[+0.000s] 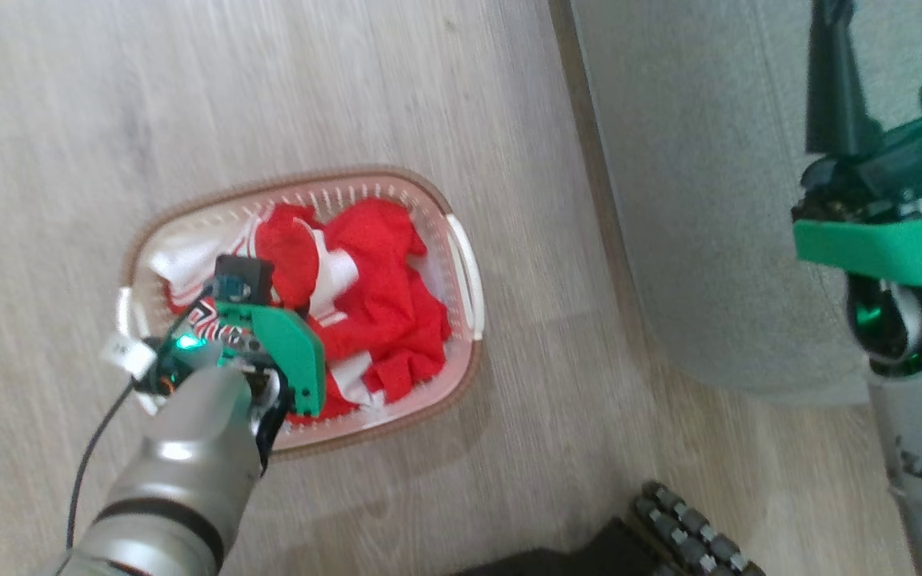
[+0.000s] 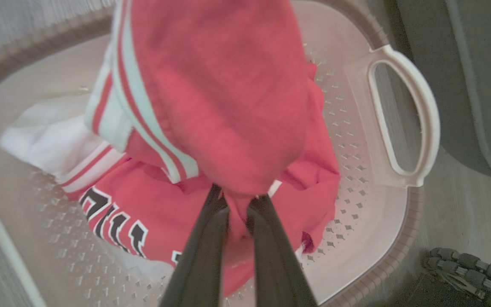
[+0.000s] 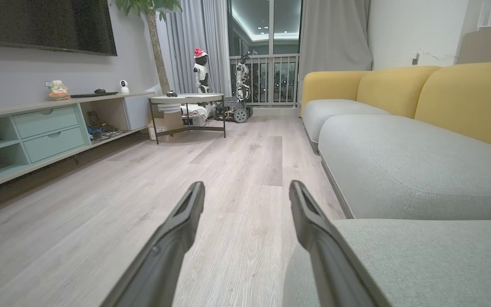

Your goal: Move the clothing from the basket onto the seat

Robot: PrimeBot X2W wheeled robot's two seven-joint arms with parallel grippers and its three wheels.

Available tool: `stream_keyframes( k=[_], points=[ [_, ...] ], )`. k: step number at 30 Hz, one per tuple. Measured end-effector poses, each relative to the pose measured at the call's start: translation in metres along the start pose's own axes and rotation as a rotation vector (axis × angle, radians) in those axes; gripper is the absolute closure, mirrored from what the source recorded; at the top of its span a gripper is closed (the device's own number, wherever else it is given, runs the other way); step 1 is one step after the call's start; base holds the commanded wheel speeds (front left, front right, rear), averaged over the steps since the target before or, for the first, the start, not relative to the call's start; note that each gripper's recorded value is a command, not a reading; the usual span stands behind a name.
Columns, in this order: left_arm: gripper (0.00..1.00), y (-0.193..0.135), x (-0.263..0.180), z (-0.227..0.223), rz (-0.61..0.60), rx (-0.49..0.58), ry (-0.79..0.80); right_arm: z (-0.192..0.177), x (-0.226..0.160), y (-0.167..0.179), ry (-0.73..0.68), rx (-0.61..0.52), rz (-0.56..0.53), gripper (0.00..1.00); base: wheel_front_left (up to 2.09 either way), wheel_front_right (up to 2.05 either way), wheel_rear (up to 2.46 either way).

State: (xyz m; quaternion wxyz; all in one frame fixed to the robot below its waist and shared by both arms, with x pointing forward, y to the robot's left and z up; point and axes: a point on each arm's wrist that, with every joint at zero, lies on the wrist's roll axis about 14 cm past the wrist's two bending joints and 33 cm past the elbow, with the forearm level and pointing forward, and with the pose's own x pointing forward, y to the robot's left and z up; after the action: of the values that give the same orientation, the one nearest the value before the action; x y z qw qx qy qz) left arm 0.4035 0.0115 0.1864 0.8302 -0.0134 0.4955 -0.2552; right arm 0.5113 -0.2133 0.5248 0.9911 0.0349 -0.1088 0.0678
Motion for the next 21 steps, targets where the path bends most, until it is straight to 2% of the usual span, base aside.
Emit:
stream_keyframes(
  k=[21],
  points=[
    [1.00, -0.021, -0.128, 0.069, 0.033, 0.010, -0.441, 0.068, -0.051, 0.049, -0.084, 0.064, 0.070, 0.00, 0.00, 0.00, 0.00]
  ],
)
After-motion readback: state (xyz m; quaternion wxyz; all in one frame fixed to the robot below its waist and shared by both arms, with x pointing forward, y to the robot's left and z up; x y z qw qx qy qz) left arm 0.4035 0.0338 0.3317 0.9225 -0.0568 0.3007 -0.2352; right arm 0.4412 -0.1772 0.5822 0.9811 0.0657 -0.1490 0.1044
